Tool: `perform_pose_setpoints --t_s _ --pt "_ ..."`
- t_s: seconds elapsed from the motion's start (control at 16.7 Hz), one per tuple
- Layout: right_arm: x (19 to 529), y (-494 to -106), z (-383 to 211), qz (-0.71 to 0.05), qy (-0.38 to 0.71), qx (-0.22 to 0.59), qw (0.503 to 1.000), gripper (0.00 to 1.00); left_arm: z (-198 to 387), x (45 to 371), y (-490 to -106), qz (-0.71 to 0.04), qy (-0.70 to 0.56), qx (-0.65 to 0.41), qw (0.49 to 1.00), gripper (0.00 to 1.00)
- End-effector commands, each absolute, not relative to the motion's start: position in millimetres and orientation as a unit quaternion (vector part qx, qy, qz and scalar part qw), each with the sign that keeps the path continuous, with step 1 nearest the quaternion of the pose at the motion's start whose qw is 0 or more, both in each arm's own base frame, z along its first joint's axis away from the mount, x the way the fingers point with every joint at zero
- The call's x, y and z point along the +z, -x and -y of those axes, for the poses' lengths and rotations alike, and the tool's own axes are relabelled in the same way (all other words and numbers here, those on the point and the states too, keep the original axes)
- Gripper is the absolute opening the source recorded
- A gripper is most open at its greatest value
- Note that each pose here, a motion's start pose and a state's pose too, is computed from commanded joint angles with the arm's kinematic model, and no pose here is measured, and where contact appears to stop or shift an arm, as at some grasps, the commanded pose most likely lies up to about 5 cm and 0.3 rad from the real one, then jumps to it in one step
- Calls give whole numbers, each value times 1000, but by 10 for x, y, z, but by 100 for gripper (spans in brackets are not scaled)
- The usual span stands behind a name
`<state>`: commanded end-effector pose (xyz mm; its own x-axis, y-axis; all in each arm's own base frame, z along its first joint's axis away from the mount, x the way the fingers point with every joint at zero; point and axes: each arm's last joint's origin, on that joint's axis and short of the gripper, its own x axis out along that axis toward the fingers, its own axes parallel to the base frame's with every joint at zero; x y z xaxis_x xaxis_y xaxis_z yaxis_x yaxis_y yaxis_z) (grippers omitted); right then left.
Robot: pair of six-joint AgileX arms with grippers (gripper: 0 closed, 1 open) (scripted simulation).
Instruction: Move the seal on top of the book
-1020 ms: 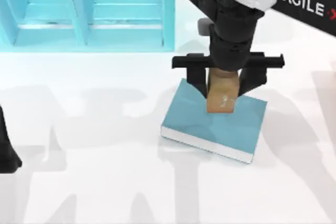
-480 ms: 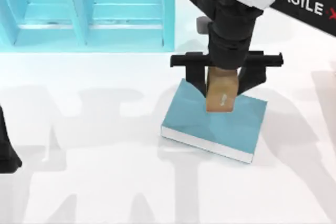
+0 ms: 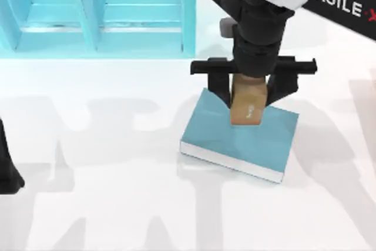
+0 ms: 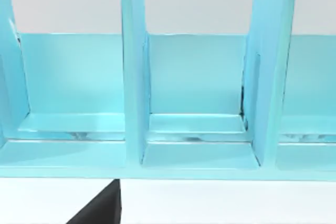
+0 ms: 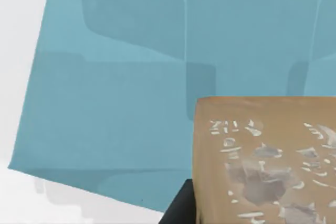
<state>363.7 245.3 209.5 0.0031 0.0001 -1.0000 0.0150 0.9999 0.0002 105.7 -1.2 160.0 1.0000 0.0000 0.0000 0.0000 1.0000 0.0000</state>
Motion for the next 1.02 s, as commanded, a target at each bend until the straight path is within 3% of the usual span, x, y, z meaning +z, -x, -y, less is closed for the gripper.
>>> perform_pose_setpoints --t_s 0.54,1.02 --pt "2095 -3637 -2453 -706 -5 -5 708 98 12 1600 -1057 0 0 0 1000 100" --pt "2095 -3637 -2453 -706 -5 -5 708 100 12 1600 -1057 0 0 0 1000 100"
